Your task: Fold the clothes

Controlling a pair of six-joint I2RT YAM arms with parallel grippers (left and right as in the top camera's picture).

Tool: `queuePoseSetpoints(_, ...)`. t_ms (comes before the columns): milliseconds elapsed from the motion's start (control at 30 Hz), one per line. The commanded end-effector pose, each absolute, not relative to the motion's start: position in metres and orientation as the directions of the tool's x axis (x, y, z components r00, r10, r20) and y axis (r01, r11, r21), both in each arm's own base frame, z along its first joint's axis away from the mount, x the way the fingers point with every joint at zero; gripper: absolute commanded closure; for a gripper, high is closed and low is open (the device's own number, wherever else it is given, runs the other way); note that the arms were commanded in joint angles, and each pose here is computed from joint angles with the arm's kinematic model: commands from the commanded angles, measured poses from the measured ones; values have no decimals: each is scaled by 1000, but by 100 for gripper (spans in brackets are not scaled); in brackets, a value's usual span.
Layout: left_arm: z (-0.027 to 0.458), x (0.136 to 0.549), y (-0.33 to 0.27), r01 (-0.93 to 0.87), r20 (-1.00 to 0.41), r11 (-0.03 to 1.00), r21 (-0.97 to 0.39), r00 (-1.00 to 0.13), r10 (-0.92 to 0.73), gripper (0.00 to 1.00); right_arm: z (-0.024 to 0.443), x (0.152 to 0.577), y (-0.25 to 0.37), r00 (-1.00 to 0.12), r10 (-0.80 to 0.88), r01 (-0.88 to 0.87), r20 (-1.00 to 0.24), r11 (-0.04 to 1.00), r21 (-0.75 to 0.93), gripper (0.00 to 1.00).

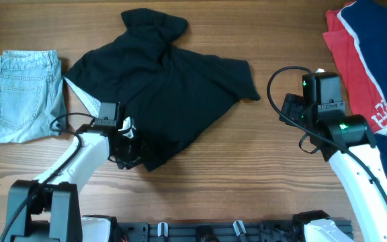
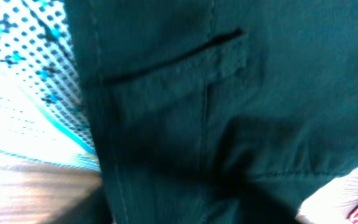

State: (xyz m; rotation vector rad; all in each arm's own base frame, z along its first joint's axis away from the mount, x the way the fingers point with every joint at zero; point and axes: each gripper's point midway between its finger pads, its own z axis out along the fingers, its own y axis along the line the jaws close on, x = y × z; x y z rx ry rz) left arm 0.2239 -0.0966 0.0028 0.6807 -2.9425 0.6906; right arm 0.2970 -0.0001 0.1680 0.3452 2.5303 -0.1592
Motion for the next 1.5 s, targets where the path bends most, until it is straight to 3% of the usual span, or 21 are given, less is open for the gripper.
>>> queuePoseSetpoints(0, -2, 212, -105, -446, 191, 780, -439, -895, -404, 91, 169, 297, 0, -802, 205, 271, -561, 962, -35, 19)
queuePoseSetpoints(67, 0, 211, -108, -446, 204, 771, -454, -895, -398, 92, 169, 297, 0, -802, 205, 271, -561, 962, -35, 19)
queuePoseSetpoints(167, 0, 204, -107, -461, 233, 772, -437, -887, -398, 82, 169, 297, 0, -802, 205, 271, -561, 962, -35, 20)
queuePoseSetpoints(200, -1, 197, -107, -474, 258, 773, -421, -880, -399, 66, 169, 297, 0, -802, 206, 271, -561, 962, -35, 19)
queuePoseSetpoints(367, 3, 181, -105, -499, 308, 776, -386, -863, -401, 58, 168, 298, 0, -804, 205, 270, -558, 962, -37, 20)
queuePoseSetpoints(500, 16, 182, -105, -489, 289, 775, -399, -870, -400, 57, 159, 299, 1, -822, 202, 269, -533, 962, -50, 19)
queuePoseSetpoints(700, 26, 208, -96, -425, 124, 798, -427, -902, -414, 57, 152, 300, 1, -835, 201, 269, -511, 961, -60, 19)
queuePoseSetpoints(1067, 1, 195, -90, -465, 137, 794, -391, -883, -449, 54, 151, 297, 0, -841, 201, 268, -502, 961, -65, 19)
queuePoseSetpoints(1467, 6, 215, -115, -363, 61, 778, -513, -919, -389, 57, 150, 297, 0, -842, 201, 268, -500, 961, -66, 20)
